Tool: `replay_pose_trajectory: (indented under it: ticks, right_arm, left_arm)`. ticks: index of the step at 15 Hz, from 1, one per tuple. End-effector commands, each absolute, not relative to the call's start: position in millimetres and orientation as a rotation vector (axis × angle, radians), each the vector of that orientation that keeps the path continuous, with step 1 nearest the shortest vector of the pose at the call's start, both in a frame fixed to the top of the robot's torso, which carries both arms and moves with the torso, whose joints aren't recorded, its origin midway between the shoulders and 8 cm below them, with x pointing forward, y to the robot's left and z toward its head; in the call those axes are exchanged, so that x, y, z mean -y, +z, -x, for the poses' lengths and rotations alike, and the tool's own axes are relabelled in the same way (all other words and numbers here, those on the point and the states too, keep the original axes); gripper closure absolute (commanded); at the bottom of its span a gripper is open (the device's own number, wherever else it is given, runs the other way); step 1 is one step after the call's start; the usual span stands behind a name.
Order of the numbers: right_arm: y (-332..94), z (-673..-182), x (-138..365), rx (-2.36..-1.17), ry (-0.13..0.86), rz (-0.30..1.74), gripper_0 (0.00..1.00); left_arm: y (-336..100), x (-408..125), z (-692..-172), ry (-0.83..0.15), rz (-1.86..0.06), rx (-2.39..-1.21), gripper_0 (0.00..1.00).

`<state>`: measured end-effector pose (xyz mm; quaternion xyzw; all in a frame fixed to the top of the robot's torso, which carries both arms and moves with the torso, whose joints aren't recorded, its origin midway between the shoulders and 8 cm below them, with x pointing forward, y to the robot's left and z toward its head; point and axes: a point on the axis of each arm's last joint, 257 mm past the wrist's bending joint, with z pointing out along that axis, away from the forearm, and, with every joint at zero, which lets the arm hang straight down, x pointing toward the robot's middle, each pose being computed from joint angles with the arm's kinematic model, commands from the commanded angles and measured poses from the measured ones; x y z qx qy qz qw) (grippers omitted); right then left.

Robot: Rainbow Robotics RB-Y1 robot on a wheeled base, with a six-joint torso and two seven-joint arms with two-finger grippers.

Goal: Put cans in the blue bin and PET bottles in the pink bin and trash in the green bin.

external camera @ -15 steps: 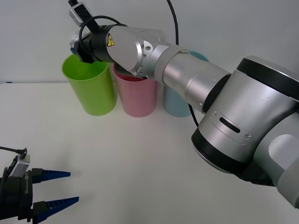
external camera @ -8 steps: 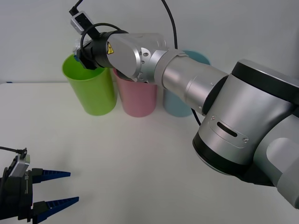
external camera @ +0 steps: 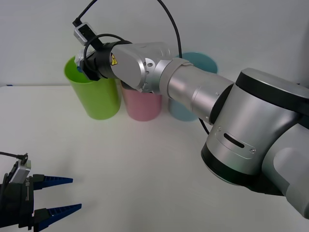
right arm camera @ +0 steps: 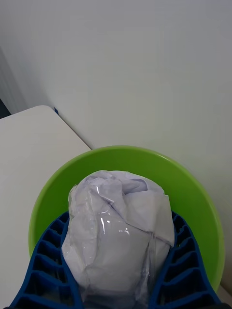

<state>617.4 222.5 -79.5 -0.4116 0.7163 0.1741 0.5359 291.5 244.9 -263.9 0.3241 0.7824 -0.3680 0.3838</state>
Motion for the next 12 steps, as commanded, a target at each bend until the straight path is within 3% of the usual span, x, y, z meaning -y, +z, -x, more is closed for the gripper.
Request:
replay_pose_trajectory:
  ticks: [1, 12]
  right_arm:
    - [-83, -616, -223, -1.707, 0.42, 0.981, 1.0]
    - [-68, -617, -230, -1.664, 0.442, 0.944, 1.0]
  left_arm:
    - [-264, -245, -292, -0.938, -0.826, -1.994, 0.0]
    - [-264, -245, -292, -0.938, -0.826, -1.994, 0.0]
